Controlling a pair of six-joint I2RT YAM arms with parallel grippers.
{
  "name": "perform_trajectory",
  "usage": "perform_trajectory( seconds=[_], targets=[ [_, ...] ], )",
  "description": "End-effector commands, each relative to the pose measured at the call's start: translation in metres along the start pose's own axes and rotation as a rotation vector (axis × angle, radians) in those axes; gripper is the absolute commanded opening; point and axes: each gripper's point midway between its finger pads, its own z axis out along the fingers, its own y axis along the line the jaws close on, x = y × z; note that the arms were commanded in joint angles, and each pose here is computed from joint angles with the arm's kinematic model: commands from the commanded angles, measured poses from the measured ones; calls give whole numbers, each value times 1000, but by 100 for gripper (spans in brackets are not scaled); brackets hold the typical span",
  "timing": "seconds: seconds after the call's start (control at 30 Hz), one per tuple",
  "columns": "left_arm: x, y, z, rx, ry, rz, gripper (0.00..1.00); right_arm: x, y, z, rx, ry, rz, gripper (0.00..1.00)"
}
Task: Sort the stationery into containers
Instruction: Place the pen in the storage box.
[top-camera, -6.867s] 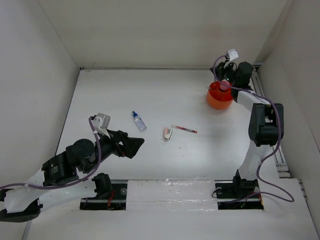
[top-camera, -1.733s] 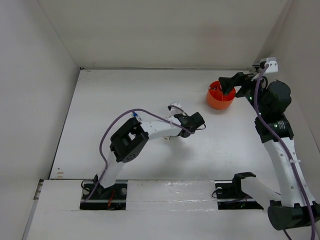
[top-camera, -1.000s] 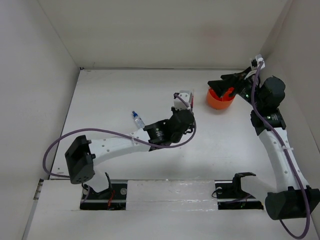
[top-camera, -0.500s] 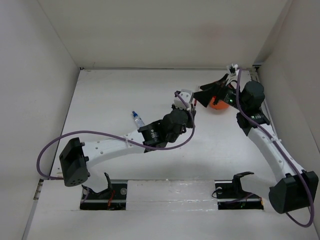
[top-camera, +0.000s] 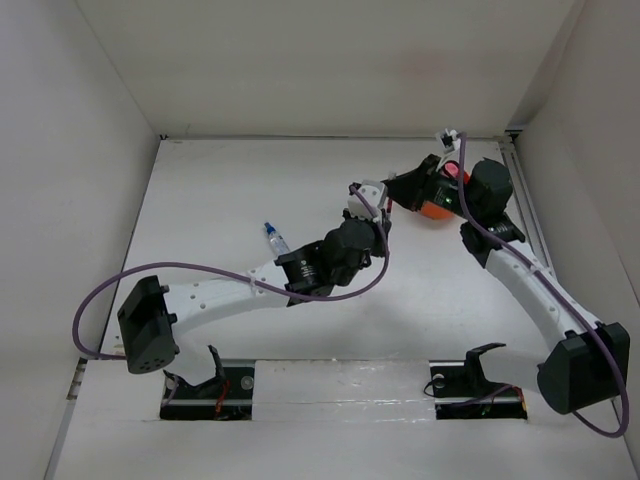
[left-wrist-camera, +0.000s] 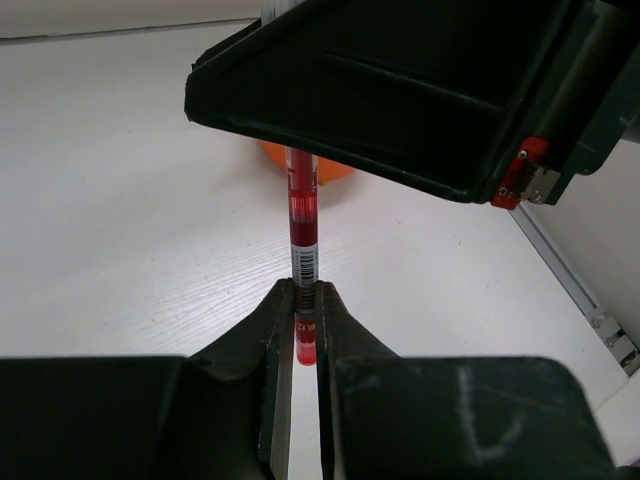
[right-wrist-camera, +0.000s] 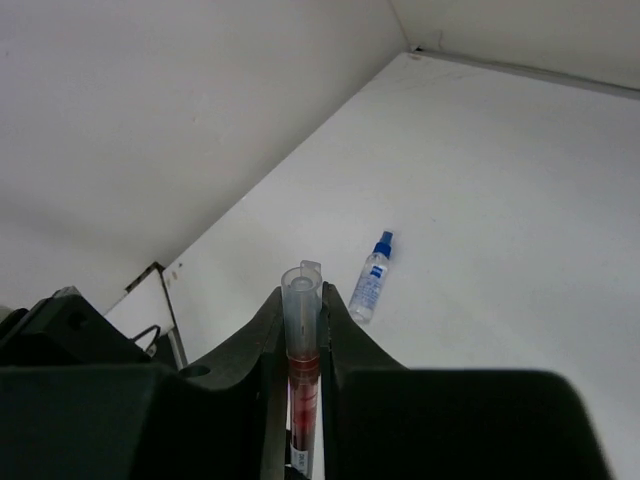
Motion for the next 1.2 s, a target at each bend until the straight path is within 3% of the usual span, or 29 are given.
perform_trajectory(
  seconds=[0.0,0.03,0.07,0.13,0.17,0.23,0.43,0.63,0.77,0.8,0.93,1.17],
  targets=[
    [-31,-1,-13,5,-90,-29,0,-30,14,1,-31,-81,-91,0],
    [-35,3,-13,-23,-98,-28,0,-31,14,1,-31,-81,-91,0],
    [-38,3,-13,-24,-99,-17,10,-28,11,3,-27,-75,-85,0],
    [-37,7,-13,-45,-99,-12,45,-32,13,3,-31,-81,-91,0],
    [-44,10,-17,-55,-115,-21,54,-38,14,3,-27,-94,-109,0],
    [-43,15,-21,-73,-105,-10,100,-46,7,7,-9,-109,-112,0],
    [-29,38,-36,-157,-30,-4,100,-85,-22,16,39,-186,-201,0],
    [-19,84,-76,-305,25,-51,100,-119,-105,22,210,-275,-362,0],
    [-31,110,-120,-372,64,-109,100,-129,-157,28,252,-259,-376,0],
    [-21,124,-132,-407,124,-75,100,-135,-173,33,270,-249,-379,0],
    [-20,146,-167,-455,173,-81,100,-143,-219,24,355,-235,-383,0],
    [-17,165,-193,-394,119,-92,100,-119,-261,24,397,-158,-425,0]
  ],
)
